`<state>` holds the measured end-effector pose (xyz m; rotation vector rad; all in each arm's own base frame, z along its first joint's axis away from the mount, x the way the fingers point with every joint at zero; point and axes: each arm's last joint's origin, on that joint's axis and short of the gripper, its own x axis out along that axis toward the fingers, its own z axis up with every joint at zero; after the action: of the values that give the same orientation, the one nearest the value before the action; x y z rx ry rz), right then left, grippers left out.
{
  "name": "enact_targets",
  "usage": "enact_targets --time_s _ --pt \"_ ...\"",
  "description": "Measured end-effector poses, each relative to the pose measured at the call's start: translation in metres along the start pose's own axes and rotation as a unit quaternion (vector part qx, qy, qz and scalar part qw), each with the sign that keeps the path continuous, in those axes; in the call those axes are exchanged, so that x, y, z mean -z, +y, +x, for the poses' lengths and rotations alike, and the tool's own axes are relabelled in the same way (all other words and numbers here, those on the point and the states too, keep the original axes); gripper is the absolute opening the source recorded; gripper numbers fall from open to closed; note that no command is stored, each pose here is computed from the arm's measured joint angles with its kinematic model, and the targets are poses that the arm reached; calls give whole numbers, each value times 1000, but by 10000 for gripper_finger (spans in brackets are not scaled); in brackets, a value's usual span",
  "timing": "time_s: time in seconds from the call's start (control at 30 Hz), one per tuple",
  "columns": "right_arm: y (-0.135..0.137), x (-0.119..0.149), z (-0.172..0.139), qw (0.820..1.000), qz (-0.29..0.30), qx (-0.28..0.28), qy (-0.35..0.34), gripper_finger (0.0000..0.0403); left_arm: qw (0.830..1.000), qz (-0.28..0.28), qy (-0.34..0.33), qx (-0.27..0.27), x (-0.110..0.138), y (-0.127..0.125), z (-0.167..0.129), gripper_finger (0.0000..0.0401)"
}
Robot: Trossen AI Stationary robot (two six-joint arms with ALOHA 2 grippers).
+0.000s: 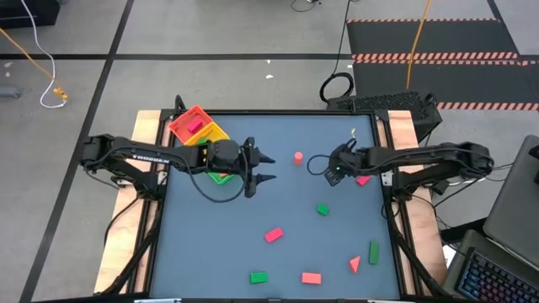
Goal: Sort & place blocks by color
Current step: Put the red block into the orange basket
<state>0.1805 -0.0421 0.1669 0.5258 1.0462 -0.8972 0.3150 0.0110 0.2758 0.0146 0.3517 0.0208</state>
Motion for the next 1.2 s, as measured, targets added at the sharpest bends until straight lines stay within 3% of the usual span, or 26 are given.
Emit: enact_targets --time_s 0.33,0.9,1.03,1.2 --pt "3 0 9 1000 -9 18 -18 199 998 40 36 33 6 -21 -3 241" --pt "-6 21 32 999 -7 9 -31 198 999 26 26 34 1 -25 -10 241" --pt "-8 24 34 999 -10 13 -28 178 999 26 27 34 1 -25 -10 241" --pt "-9 25 35 999 -19 24 -37 120 999 27 27 34 1 -25 -10 241"
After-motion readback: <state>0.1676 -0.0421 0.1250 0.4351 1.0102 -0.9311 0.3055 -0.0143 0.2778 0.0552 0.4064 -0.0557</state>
